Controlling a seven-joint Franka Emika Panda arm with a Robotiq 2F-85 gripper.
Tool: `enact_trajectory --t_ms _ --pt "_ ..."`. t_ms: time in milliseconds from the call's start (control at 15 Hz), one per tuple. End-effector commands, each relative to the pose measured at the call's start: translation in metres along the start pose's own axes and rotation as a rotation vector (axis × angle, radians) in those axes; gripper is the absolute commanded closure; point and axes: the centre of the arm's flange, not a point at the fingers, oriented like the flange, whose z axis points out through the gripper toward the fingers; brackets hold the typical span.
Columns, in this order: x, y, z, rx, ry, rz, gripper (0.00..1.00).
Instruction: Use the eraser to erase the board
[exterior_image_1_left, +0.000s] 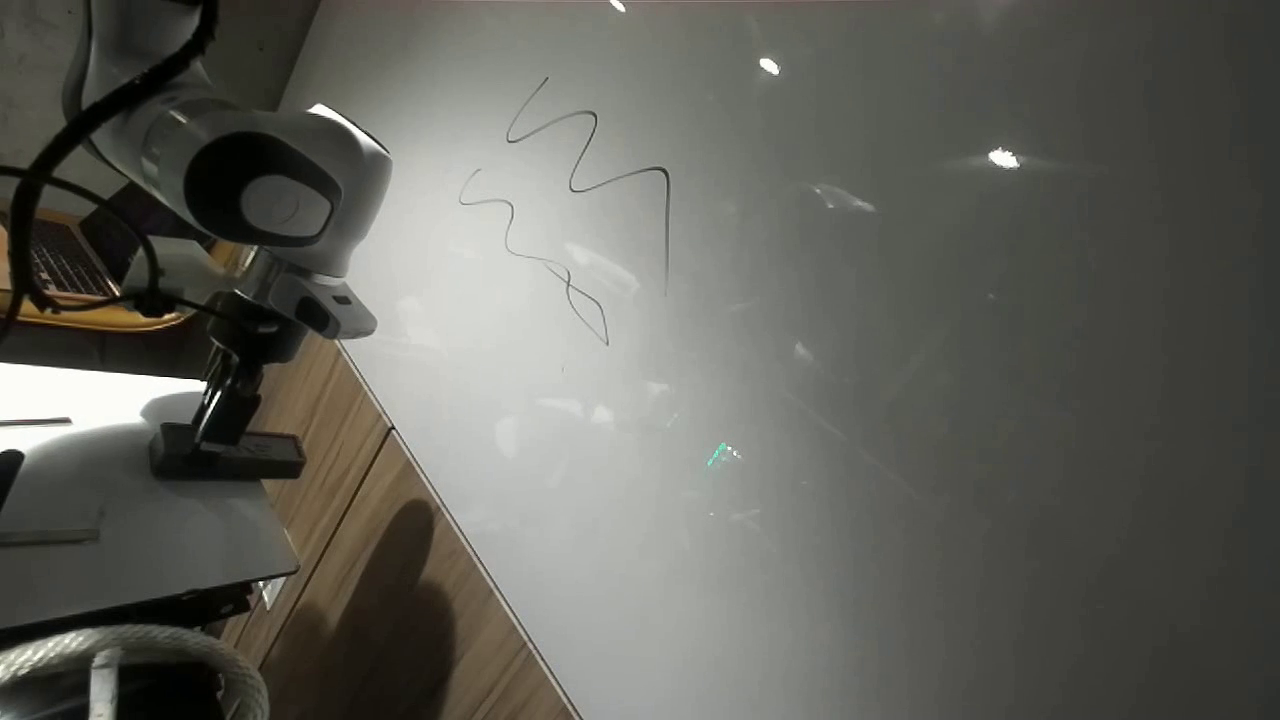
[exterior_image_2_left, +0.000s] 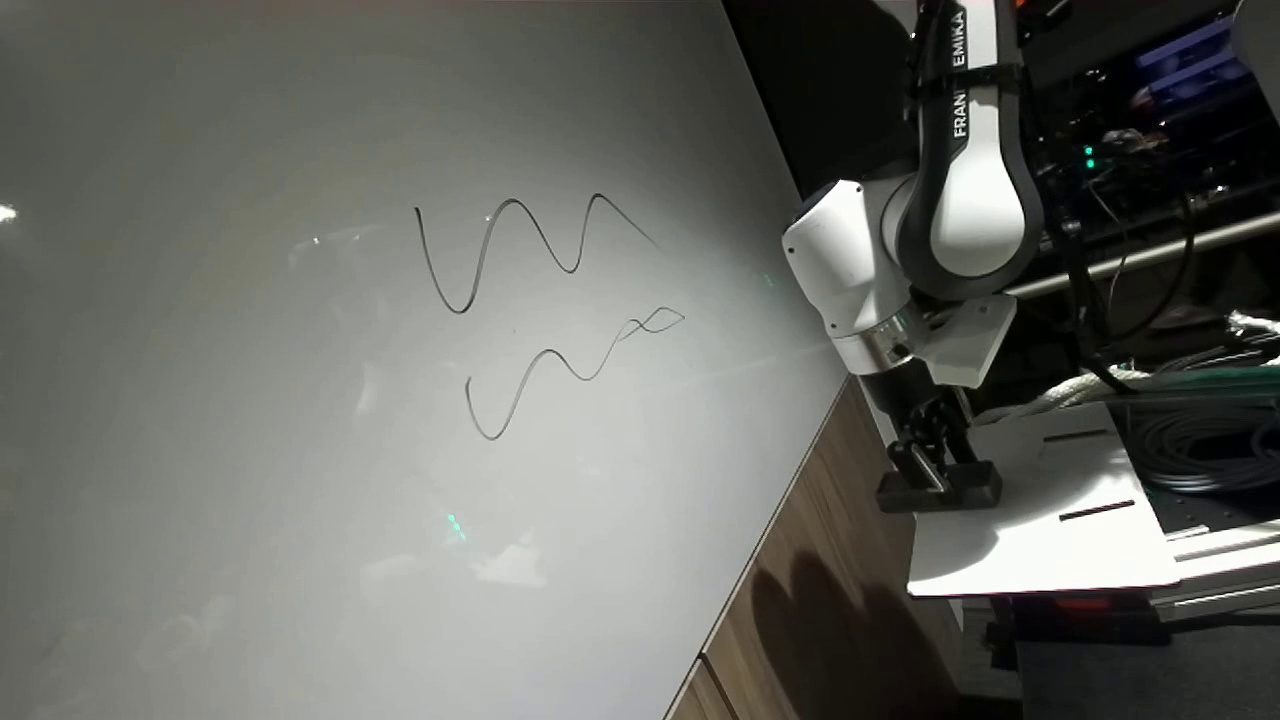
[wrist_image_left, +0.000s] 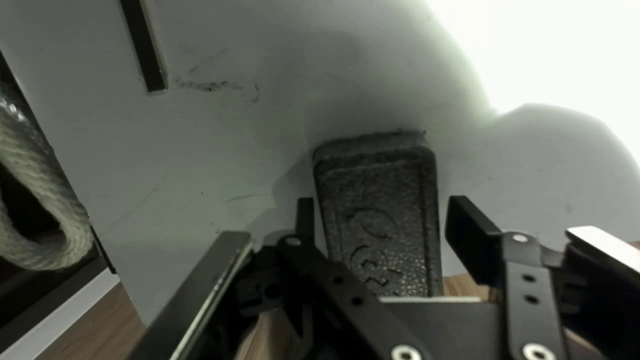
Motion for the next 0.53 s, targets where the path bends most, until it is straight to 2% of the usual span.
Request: enact_trajectory --t_ms 0,67,467 --pt "-0.007 0.010 -0.002 0.006 -0.018 -0.002 0.63" --pt "-0.007 0.009 -0.004 0.008 -0.017 -0.003 0.69" --pt "-0.013 -0.015 -0.043 0.005 0.042 -0.061 0.70"
